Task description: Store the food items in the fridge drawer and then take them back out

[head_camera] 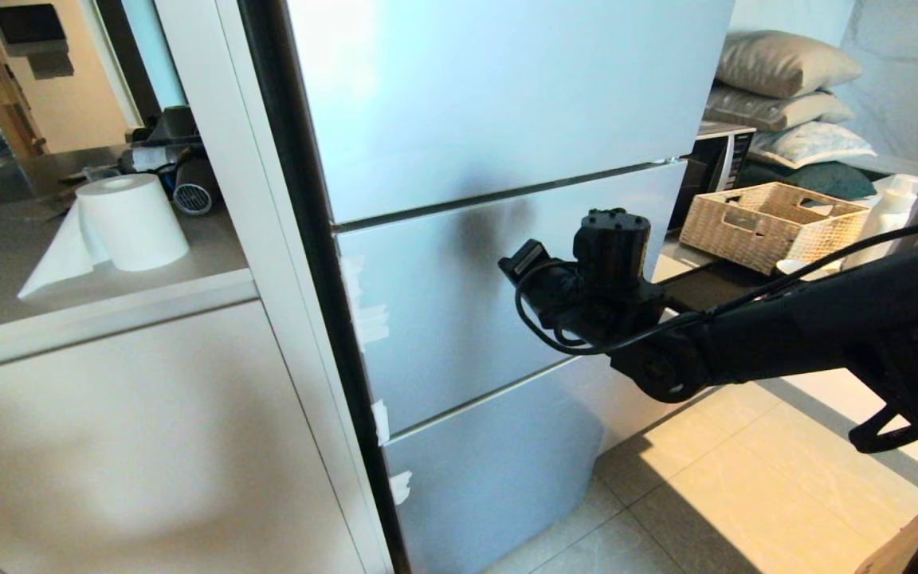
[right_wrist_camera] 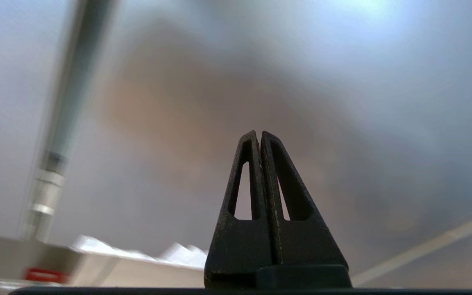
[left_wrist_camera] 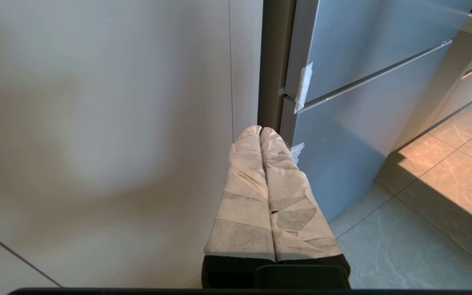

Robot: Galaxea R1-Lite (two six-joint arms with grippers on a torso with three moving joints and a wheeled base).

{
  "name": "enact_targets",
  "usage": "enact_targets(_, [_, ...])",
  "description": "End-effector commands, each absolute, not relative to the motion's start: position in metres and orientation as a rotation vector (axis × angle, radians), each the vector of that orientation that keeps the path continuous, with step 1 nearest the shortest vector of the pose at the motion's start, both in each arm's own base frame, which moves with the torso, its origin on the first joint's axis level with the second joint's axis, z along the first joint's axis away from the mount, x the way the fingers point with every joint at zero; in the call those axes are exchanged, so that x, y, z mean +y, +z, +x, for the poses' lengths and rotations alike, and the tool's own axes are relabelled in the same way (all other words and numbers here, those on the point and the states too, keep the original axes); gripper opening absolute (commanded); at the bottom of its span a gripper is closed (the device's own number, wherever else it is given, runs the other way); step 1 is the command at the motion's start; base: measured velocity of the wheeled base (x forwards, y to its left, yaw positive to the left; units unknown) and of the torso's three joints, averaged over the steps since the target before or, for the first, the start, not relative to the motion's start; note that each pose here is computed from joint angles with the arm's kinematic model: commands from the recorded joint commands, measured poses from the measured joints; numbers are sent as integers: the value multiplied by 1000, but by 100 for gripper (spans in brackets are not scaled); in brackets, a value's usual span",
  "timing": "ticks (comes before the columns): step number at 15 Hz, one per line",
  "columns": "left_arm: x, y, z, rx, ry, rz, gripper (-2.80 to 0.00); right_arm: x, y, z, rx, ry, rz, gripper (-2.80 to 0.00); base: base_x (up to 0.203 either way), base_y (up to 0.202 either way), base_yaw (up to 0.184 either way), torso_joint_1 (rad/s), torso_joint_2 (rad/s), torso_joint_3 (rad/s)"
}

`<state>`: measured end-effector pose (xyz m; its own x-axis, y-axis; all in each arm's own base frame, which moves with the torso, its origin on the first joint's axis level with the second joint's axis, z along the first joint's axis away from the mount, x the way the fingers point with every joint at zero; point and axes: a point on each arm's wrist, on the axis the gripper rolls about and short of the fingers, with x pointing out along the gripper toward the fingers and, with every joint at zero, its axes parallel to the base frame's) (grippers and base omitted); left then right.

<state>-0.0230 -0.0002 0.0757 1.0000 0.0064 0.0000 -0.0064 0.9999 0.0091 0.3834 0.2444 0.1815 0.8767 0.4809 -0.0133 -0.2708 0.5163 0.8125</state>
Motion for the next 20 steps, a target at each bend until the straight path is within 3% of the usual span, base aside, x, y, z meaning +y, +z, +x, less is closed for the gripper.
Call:
enact_targets(1, [0, 76, -23, 1, 8, 9, -280, 237, 189, 370, 247, 460, 898, -280, 0, 0, 0, 0, 0, 0])
enact_targets(4, [0, 76, -23, 0, 8, 9, -280, 202, 222, 308, 212, 481, 787, -280, 0, 0, 0, 0, 0, 0])
enact_targets(6, [0, 76, -23, 2, 7, 9, -280, 162, 223, 249, 196, 455, 641, -280, 0, 0, 0, 0, 0, 0])
enact_targets(10, [0, 76, -23, 2, 8, 9, -280, 67, 228, 139, -13, 311, 427, -280, 0, 0, 0, 0, 0, 0])
enact_targets(15, [0, 76, -23, 0, 8, 9, -280, 4, 161, 23, -74, 179, 220, -280, 0, 0, 0, 0, 0, 0])
enact_targets(20, [0, 76, -23, 1, 8, 8, -280, 1, 93, -27, -29, 88, 91, -280, 0, 0, 0, 0, 0, 0])
